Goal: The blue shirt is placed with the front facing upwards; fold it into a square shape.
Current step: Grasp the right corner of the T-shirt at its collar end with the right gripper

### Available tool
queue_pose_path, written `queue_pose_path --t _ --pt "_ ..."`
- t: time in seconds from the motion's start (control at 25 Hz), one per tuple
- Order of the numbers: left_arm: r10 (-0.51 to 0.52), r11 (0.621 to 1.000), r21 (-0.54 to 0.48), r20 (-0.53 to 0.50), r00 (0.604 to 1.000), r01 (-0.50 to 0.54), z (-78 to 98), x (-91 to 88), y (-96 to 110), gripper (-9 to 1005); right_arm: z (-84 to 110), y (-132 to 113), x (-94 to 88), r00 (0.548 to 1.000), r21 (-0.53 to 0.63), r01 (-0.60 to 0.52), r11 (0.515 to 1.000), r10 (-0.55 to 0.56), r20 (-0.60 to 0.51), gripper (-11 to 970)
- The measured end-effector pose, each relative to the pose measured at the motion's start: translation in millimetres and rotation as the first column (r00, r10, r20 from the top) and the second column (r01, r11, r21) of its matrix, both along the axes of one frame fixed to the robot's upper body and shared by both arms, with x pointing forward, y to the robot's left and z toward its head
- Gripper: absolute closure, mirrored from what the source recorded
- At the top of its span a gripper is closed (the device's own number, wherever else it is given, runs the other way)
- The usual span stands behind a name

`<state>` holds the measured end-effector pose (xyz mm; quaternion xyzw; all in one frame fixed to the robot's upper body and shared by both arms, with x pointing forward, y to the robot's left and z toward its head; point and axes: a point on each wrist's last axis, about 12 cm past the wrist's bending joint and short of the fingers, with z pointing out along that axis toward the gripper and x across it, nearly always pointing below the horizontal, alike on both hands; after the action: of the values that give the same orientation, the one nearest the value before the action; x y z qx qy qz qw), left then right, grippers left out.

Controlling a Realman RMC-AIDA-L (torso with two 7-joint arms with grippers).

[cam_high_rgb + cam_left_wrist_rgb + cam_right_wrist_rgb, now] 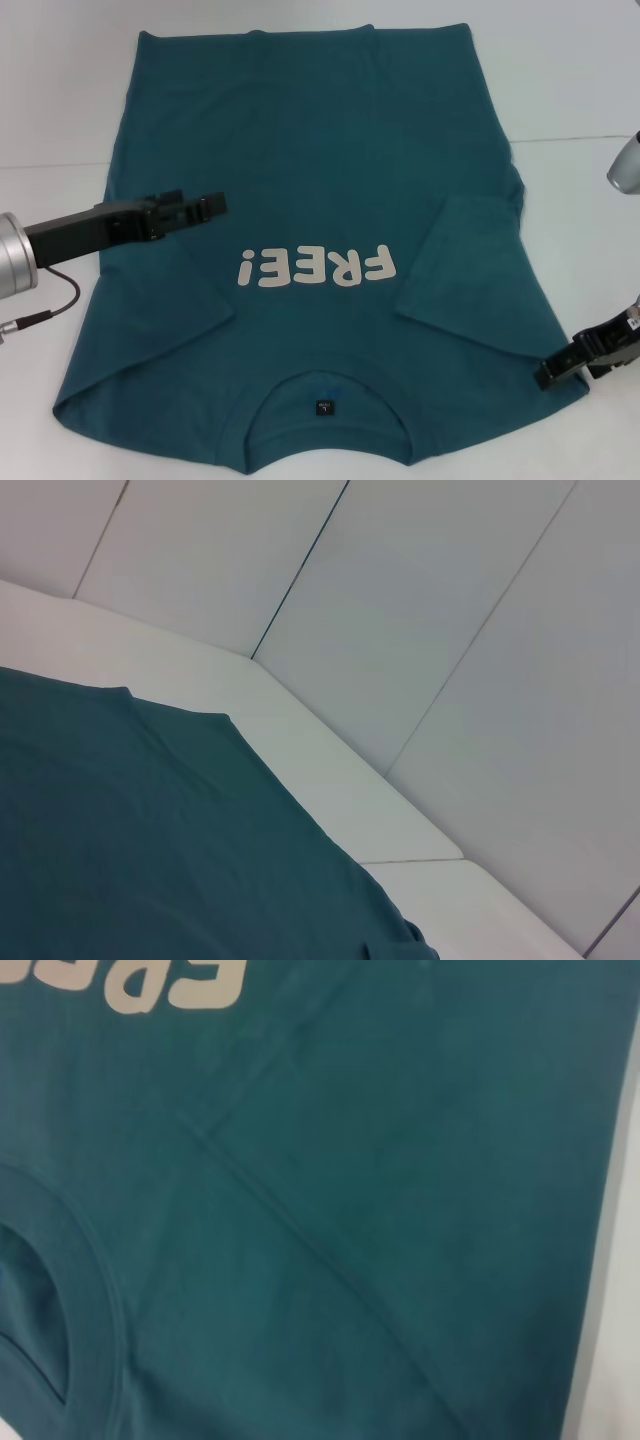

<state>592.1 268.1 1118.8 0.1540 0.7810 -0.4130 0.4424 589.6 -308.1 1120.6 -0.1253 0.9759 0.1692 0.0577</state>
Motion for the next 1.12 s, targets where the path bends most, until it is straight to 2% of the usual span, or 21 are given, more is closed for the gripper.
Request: queue_pose_path --t 1.12 --pt "-0.001 1.0 0.002 0.004 1.0 0.001 0.8 0.7 -0.1 92 -3.7 7.0 -1.8 1.0 0.03 0.006 1.0 -0.006 -0.004 38"
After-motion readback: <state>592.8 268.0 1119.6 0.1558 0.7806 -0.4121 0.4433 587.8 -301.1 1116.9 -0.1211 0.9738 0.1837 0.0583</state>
